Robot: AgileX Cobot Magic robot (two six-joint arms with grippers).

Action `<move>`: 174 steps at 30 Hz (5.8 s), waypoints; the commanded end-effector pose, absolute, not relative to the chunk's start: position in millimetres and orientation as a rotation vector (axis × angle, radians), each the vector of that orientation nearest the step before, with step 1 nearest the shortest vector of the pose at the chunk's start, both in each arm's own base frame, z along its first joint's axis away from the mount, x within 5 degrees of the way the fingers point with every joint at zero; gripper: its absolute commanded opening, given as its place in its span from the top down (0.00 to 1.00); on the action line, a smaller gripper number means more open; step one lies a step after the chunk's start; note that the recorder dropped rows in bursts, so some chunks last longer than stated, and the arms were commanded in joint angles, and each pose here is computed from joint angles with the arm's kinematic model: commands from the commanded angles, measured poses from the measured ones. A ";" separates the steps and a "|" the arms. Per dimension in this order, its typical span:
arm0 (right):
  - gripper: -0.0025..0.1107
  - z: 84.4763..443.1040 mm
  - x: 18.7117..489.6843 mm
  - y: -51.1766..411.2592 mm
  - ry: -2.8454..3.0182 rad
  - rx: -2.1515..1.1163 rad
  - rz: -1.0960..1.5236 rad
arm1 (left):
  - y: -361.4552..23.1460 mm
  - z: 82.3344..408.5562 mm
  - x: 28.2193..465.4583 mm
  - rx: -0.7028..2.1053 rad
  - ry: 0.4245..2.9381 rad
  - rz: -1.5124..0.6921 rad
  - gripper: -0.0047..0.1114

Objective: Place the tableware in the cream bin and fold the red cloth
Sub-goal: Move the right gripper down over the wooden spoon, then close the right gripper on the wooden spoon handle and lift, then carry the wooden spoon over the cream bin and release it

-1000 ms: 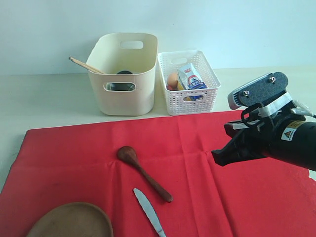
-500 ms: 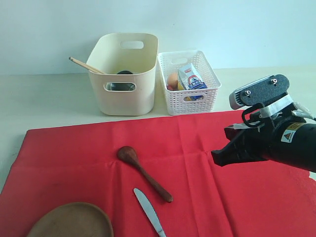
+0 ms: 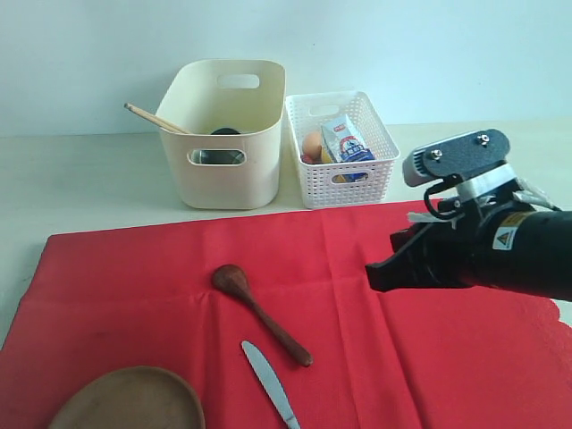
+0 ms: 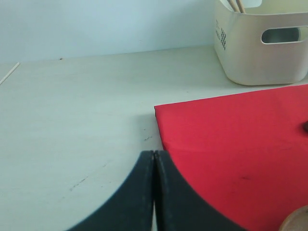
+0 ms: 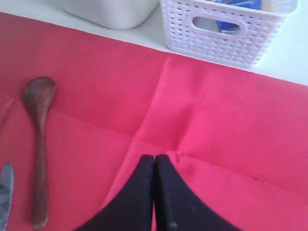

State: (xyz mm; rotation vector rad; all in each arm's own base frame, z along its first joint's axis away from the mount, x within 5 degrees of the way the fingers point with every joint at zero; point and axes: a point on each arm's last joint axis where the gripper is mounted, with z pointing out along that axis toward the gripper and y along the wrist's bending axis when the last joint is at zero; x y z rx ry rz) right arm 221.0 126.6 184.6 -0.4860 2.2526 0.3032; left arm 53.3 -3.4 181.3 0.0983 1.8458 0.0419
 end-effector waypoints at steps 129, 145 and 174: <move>0.98 292.3 329.9 247.6 1.610 -0.715 0.309 | -3.9 181.3 53.2 0.113 1.834 0.037 0.96; 0.98 285.5 385.2 263.3 1.539 -0.589 0.337 | -3.9 181.3 53.2 0.113 1.834 0.037 0.96; 0.98 197.3 431.1 256.2 1.486 -0.345 0.478 | -3.9 181.3 53.2 0.113 1.834 0.037 0.96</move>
